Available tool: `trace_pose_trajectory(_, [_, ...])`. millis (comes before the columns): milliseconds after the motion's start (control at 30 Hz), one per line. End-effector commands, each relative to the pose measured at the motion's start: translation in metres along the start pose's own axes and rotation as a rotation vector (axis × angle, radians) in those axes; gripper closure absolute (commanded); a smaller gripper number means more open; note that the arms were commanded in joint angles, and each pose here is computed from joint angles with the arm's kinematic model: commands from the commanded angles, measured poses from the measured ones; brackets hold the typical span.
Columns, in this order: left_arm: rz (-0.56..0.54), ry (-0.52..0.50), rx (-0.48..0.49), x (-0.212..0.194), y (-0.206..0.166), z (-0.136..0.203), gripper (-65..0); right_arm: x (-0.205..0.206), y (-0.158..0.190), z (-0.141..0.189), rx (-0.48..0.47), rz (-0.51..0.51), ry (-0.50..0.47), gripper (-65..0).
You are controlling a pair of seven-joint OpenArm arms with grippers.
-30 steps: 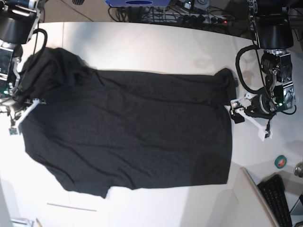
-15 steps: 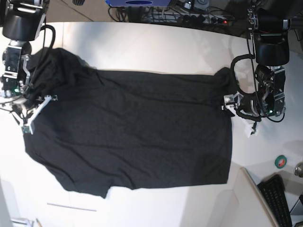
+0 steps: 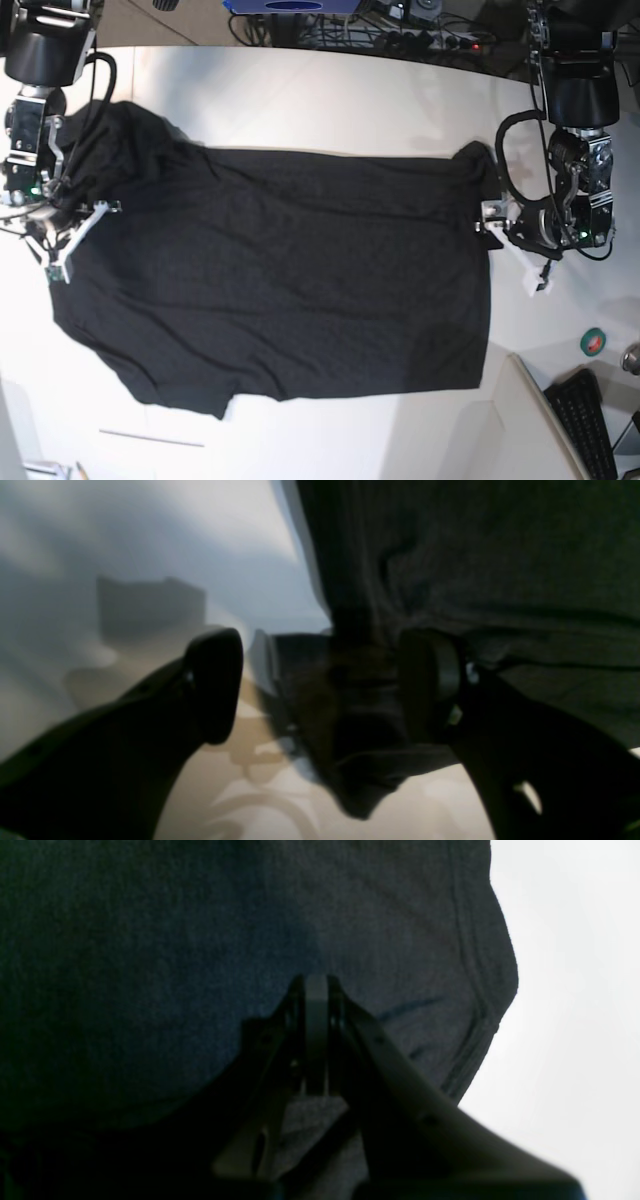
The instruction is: Layout the t-shirt on the table in an organized manner, then fold the t-shirt properly
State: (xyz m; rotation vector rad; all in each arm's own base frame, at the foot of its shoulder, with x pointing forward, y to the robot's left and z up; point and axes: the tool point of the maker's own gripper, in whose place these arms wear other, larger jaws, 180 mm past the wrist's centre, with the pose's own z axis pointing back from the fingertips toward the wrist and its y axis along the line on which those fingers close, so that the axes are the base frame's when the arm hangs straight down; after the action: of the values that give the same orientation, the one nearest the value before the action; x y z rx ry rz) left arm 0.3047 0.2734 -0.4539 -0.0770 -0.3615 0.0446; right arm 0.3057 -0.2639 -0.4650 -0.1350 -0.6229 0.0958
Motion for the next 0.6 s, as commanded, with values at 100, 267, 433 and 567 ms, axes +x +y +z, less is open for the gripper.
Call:
trace_pose_trajectory(100, [-0.017,-0.022,0.043,0.012,0.019,0.011,-45.4,0.019,-0.011,0.003,-0.026,-0.004,-0.052,0.0])
trace_pose_trajectory(267, [-0.026,0.000,0.043,0.006,0.017,0.007,-45.4,0.020,-0.010,0.003,-0.024,-0.001,-0.055,0.0])
trace_pose_trajectory(433, [-0.092,0.050,0.021,-0.003,-0.001,-0.011,-45.4,0.021,-0.010,0.003,-0.023,-0.002,-0.057,0.0])
trace_pose_trajectory(567, [-0.078,0.065,0.021,-0.008,0.002,-0.015,-43.6,0.021,-0.011,0.003,-0.027,-0.007,-0.057,0.0])
